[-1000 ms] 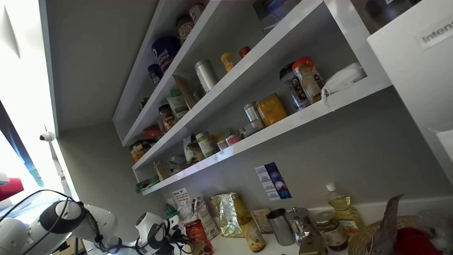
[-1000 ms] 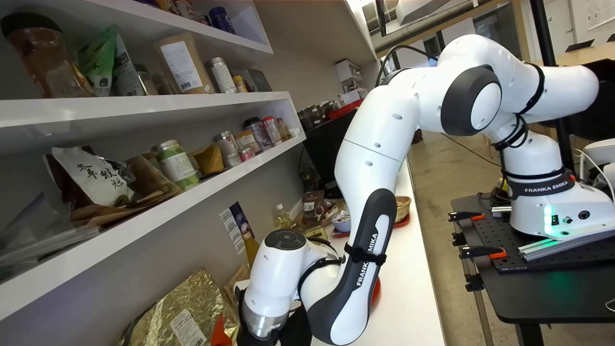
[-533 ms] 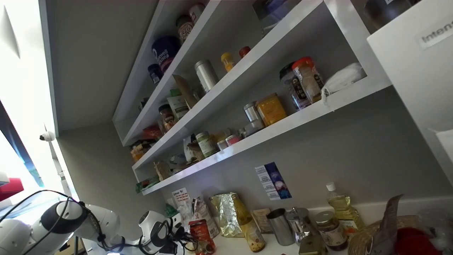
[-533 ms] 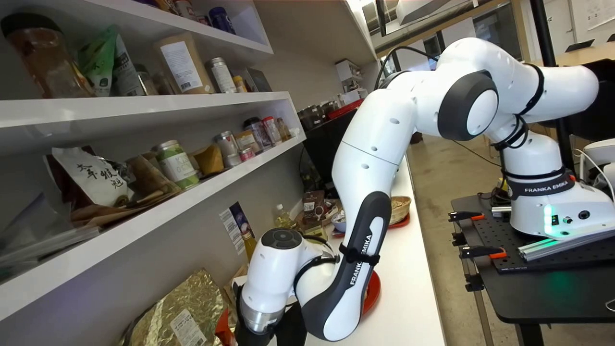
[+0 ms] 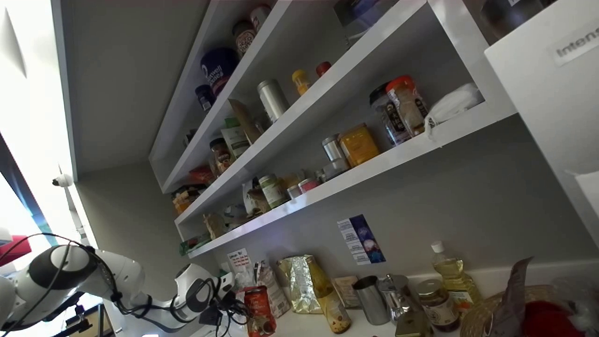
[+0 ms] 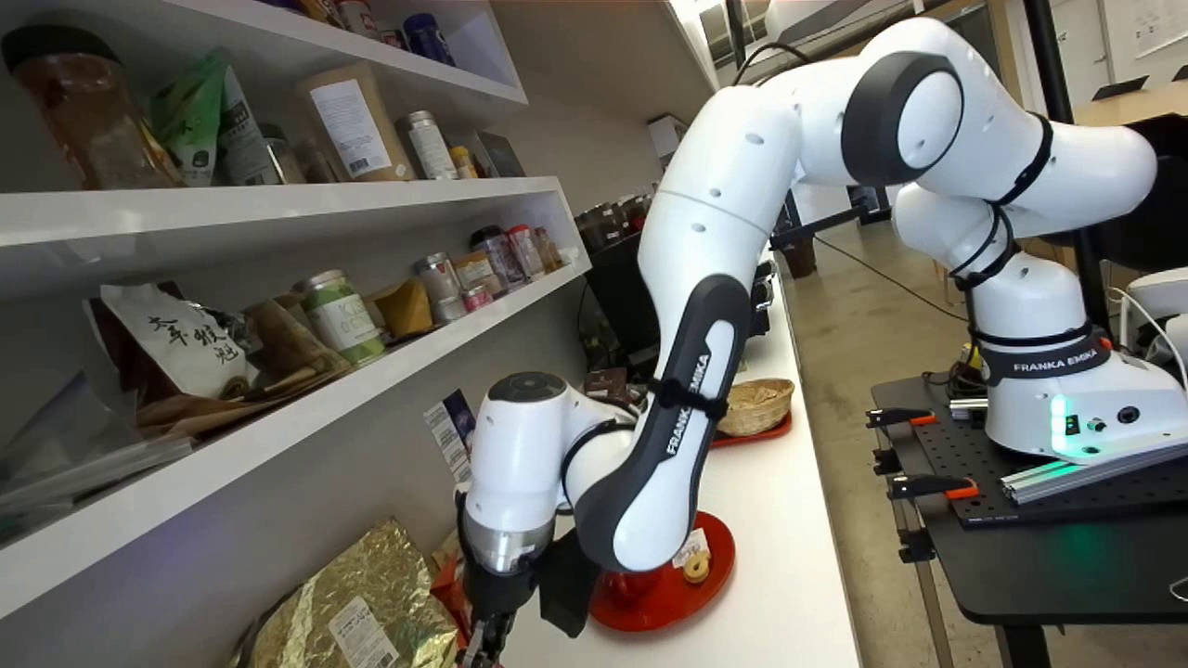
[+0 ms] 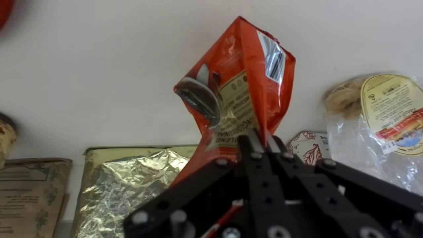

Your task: Put the orange packet on the bottom shelf above

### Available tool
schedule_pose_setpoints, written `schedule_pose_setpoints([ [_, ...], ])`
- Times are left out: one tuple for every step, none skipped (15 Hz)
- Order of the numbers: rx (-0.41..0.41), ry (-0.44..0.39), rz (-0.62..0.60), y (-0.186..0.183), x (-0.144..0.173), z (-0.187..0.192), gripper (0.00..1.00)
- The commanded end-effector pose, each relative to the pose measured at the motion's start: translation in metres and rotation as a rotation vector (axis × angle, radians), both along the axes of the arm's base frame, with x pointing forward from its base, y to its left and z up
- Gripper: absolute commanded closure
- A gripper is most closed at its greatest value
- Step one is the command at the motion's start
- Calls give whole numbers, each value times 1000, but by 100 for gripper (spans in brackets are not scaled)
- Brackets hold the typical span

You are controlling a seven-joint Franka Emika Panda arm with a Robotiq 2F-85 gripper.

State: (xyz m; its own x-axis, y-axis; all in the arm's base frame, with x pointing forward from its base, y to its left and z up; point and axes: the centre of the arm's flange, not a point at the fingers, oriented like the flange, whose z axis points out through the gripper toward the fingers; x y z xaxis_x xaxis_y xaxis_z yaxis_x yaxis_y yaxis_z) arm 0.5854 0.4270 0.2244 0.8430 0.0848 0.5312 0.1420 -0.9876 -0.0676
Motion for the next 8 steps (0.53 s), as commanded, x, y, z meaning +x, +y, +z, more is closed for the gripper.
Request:
schedule_pose_setpoints([
  [2,65,-17,-39,-52,62,99],
  [-5,64,-30,-49,-58,73,99],
  [-3,69,-53,-63,-62,83,98],
  [-6,68,-84,-79,-65,93,98],
  [0,68,-128,-98,-65,101,98],
  [9,77,-173,-118,-64,110,98],
  [16,82,-219,-140,-63,117,98],
  [23,84,-257,-163,-62,126,98],
])
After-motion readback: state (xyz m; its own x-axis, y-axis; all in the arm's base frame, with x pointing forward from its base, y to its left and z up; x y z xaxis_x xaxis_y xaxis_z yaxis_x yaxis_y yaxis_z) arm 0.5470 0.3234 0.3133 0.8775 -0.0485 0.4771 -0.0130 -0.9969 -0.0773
